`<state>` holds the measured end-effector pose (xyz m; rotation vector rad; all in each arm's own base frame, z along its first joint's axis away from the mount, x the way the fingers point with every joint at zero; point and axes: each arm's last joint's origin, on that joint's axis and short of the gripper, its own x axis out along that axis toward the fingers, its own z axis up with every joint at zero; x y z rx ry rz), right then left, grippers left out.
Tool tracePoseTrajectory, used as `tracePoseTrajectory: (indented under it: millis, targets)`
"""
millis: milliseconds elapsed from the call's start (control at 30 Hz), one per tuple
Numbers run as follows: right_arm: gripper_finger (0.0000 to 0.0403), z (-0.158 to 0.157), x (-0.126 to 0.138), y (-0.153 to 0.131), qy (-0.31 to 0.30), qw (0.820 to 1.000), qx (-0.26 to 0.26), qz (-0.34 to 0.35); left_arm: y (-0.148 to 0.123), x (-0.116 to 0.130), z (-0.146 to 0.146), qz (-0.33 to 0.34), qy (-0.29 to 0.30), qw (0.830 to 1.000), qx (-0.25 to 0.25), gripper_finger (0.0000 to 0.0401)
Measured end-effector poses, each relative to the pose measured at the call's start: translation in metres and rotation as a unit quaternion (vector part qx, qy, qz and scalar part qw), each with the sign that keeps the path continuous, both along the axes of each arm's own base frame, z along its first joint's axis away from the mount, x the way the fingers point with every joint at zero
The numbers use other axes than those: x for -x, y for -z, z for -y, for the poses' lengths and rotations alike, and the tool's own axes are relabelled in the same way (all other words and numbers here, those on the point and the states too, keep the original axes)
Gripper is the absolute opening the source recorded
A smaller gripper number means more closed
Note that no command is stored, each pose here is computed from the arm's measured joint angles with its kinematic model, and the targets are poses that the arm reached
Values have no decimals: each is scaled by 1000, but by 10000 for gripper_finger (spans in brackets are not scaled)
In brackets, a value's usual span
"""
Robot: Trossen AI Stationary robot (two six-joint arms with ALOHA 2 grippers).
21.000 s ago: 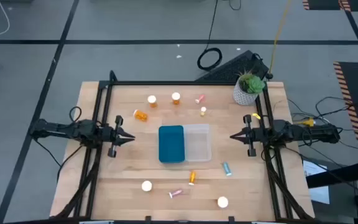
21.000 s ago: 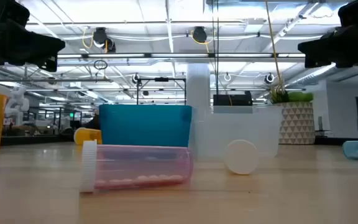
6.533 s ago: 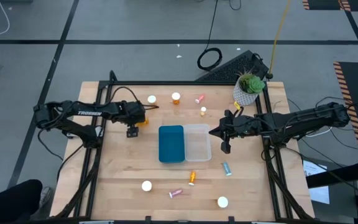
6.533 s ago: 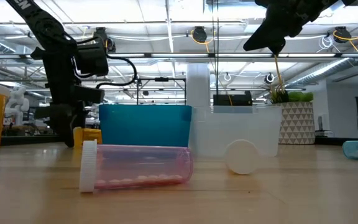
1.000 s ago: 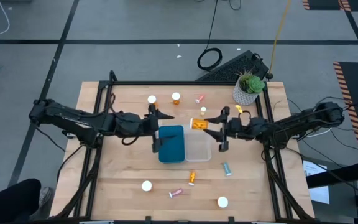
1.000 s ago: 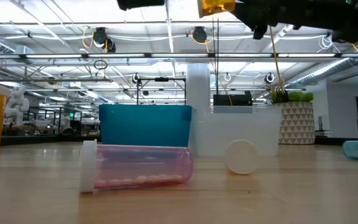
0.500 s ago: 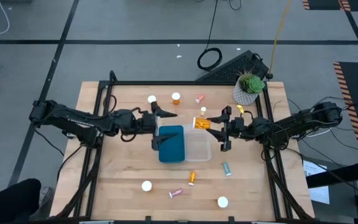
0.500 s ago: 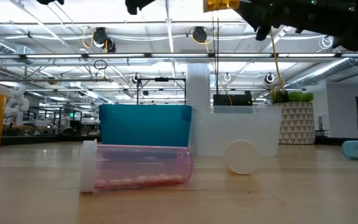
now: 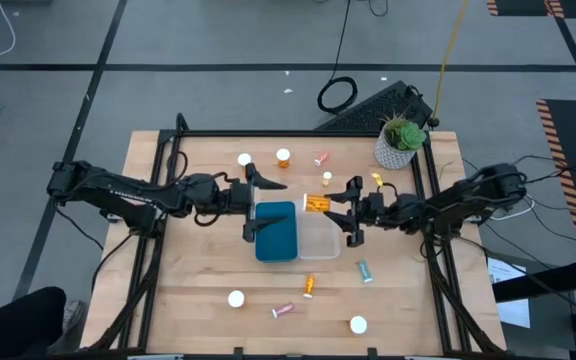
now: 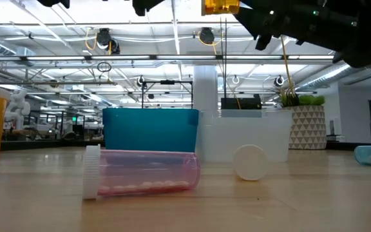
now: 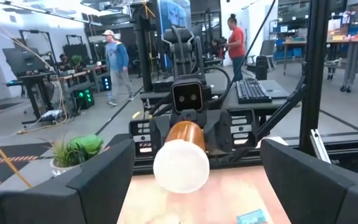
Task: Pick and place medicine bottles into bin by pill shape (circle, oval)
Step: Put the large orange pill bottle into the blue transparent bin
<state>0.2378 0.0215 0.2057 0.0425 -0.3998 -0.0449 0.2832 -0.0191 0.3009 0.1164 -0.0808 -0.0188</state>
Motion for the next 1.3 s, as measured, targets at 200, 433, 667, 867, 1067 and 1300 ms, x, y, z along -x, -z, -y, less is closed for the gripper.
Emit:
tracePoseTrajectory:
  millis: [200,433,667,867,1067,1300]
  targets:
    - [187,0,3,-5,1,1000,1,11,1,0,3,-6,8,1000,-5,347]
    - [187,0,4,-8,-12,1000,6,20,4,-5,3,-3,9,1000,4,347]
    - [187,0,4,-8,-13,1000,7,19,13,-16,4,10,4,1000,6,347]
    - [187,0,4,-8,-12,1000,9,19,17,-21,3,24,-6,1000,11,347]
    - [187,0,4,-8,-12,1000,10,19,24,-28,2,29,-17,999,23,383]
    - [187,0,4,-8,-11,1000,10,19,30,-35,-4,35,-26,999,33,385]
